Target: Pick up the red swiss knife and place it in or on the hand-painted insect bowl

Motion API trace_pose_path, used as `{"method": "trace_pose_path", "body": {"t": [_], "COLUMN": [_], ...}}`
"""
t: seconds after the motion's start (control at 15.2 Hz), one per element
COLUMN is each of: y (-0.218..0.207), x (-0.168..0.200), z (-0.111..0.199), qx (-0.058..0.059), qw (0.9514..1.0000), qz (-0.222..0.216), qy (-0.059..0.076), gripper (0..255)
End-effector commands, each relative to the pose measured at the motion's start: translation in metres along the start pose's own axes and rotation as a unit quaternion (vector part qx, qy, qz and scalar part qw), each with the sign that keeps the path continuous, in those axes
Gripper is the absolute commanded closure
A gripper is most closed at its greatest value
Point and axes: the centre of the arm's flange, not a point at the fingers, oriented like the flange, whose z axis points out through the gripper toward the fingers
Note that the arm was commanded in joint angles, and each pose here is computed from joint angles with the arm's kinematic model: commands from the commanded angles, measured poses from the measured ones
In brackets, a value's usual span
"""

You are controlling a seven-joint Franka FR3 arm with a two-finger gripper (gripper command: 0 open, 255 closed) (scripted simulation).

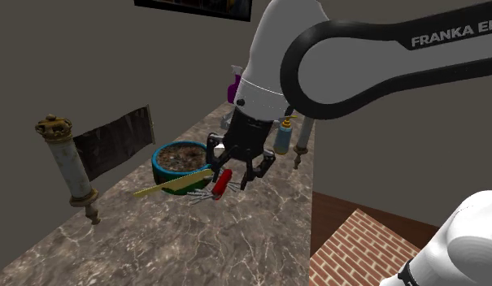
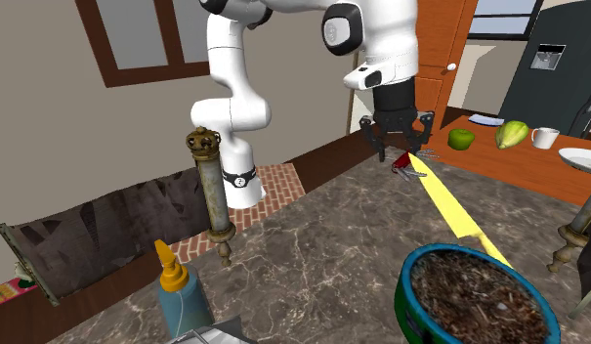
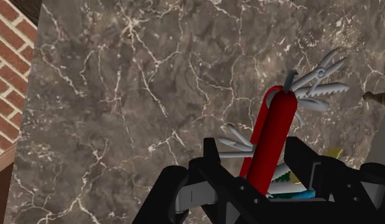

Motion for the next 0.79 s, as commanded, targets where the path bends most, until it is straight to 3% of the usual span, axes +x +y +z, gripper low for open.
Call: {"method": "trace_pose_path", "body": {"t": [0.0,0.73], "y": [0.0,-0.081], "x": [0.0,0.12], "z": [-0.008,-0.006], "qx": [0.0,0.0], "qw": [1.0,1.0], "qz": [0.0,0.0], "qy": [0.0,0.0], "gripper": [255,255]}}
